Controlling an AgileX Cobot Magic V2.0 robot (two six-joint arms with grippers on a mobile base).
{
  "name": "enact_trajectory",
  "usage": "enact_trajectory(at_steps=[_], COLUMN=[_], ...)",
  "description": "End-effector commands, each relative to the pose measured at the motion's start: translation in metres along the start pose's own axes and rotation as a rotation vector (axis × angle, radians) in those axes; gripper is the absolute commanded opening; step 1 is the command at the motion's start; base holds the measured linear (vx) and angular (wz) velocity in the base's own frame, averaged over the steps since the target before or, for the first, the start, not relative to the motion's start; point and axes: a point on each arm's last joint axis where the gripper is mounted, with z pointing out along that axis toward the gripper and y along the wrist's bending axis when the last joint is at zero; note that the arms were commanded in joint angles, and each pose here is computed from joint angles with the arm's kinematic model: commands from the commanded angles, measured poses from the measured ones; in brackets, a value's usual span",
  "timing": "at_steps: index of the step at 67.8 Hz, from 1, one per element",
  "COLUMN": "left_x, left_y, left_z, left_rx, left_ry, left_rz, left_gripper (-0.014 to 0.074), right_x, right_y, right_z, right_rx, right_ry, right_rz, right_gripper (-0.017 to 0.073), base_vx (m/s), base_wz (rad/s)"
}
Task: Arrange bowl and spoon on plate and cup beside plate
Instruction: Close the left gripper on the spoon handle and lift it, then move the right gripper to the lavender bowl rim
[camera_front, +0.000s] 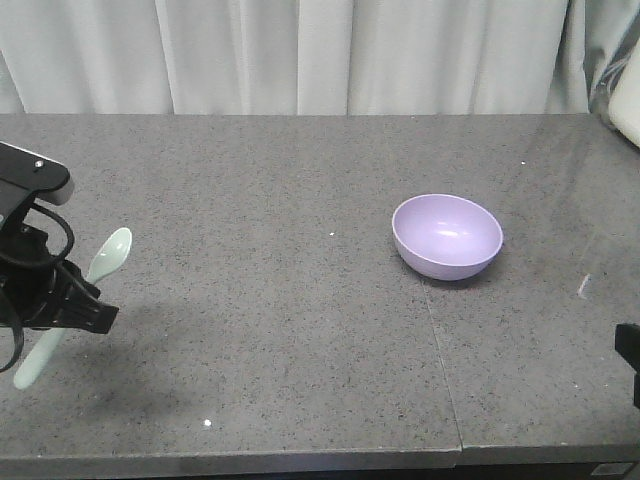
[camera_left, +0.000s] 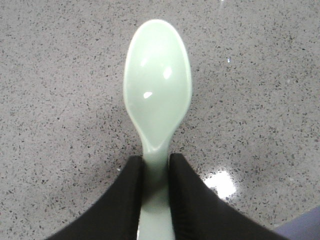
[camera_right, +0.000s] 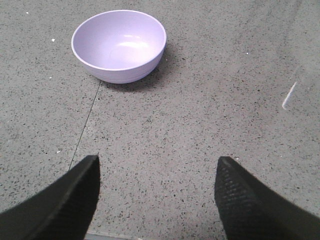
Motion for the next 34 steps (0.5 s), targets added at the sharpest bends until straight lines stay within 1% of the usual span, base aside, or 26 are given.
enact_trajectory(at_steps=[1, 8, 18, 27, 34], left_x=[-0.009, -0.008, -0.008, -0.009, -0.009], left_y=[-0.002, -0.002, -0.002, -0.002, -0.002], left_z=[-0.013, -0.013, -0.013, -0.013, -0.013], left_rx=[0.004, 0.005, 0.005, 0.005, 0.005], left_ry=[-0.098, -0.092, -0.093, -0.094, -0.094], left_rz=[-0.01, -0.009, -0.01, -0.01, -0.01], left_gripper=[0.0083, 0.0083, 0.0083, 0.0083, 0.0083], right_x=[-0.015, -0.014, -0.019, -0.038, -0.06], right_y=[-0.001, 0.0, -0.001, -0.003, -0.007], right_z=[-0.005, -0.005, 0.003, 0.023, 0.045], right_rx=[0.014, 0.002, -0.006, -0.022, -0.026], right_ry=[-0.087, -0.083, -0.035, 0.058, 0.106], right_rz=[0.001, 0.022, 0.03, 0.042, 0.05], right_gripper=[0.0488, 0.0488, 0.0488, 0.0488, 0.0488], base_vx=[0.0, 0.0, 0.0, 0.0, 0.0], base_wz=[0.0, 0.0, 0.0, 0.0, 0.0])
